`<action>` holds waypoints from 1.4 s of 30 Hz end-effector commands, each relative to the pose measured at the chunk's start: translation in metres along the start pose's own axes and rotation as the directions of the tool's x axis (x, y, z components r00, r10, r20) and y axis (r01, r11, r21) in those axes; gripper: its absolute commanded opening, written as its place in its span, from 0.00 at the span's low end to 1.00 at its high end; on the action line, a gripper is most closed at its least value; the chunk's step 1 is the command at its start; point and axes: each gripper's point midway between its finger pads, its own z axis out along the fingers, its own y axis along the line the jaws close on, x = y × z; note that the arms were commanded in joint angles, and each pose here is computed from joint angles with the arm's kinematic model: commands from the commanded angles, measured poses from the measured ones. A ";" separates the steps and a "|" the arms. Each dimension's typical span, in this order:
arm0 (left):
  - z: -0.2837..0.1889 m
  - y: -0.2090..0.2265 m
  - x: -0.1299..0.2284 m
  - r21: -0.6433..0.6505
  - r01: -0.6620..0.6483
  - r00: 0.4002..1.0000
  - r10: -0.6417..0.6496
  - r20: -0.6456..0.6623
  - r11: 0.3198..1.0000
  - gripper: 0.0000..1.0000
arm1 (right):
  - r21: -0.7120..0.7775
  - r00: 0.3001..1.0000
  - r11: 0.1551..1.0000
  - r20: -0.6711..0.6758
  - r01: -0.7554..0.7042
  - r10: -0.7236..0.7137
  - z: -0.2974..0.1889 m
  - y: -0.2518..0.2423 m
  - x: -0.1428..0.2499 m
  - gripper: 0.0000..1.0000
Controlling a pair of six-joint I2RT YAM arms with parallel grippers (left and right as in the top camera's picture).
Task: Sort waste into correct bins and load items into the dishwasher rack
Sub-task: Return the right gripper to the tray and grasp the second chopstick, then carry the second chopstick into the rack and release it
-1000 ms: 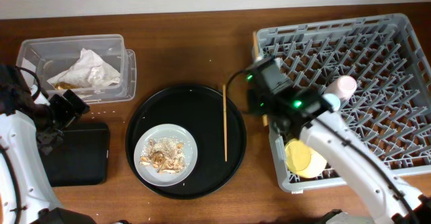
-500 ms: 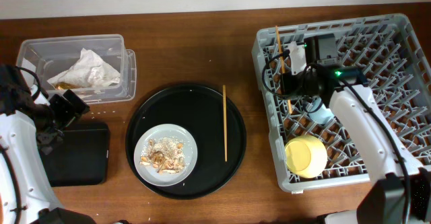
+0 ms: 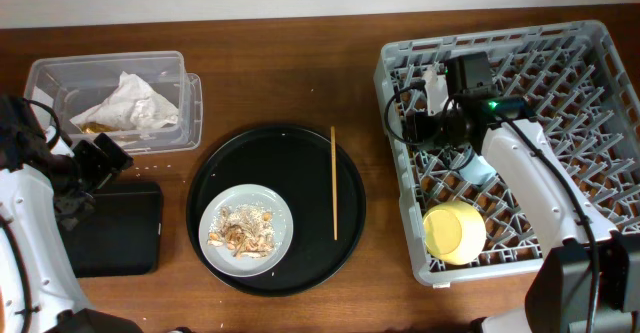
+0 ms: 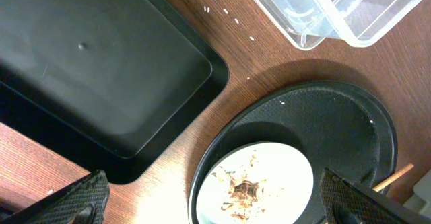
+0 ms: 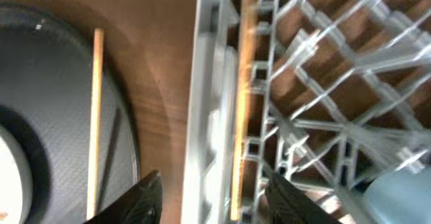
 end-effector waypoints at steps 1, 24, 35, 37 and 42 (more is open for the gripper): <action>-0.007 -0.001 -0.003 0.008 0.009 1.000 -0.009 0.023 1.000 0.99 | -0.109 0.999 0.994 0.040 -0.002 0.006 -0.032 0.026 -0.007 0.50; -0.007 -0.001 -0.003 0.008 0.009 1.000 -0.009 0.023 1.000 0.99 | 0.159 0.983 0.976 -0.075 -0.151 0.165 0.090 0.120 0.045 0.39; -0.007 -0.001 -0.003 0.007 0.009 1.000 -0.009 0.023 1.000 0.99 | 0.124 0.989 0.986 -0.082 -0.114 0.125 0.116 0.140 0.050 0.40; -0.007 -0.001 -0.003 0.008 0.009 1.000 -0.009 0.023 1.000 0.99 | 0.120 0.991 0.988 -0.075 -0.102 0.111 0.120 0.146 0.051 0.40; -0.007 -0.001 -0.003 0.008 0.009 1.000 -0.009 0.023 1.000 0.99 | 0.242 0.984 0.957 -0.029 -0.162 0.174 0.134 0.128 0.056 0.40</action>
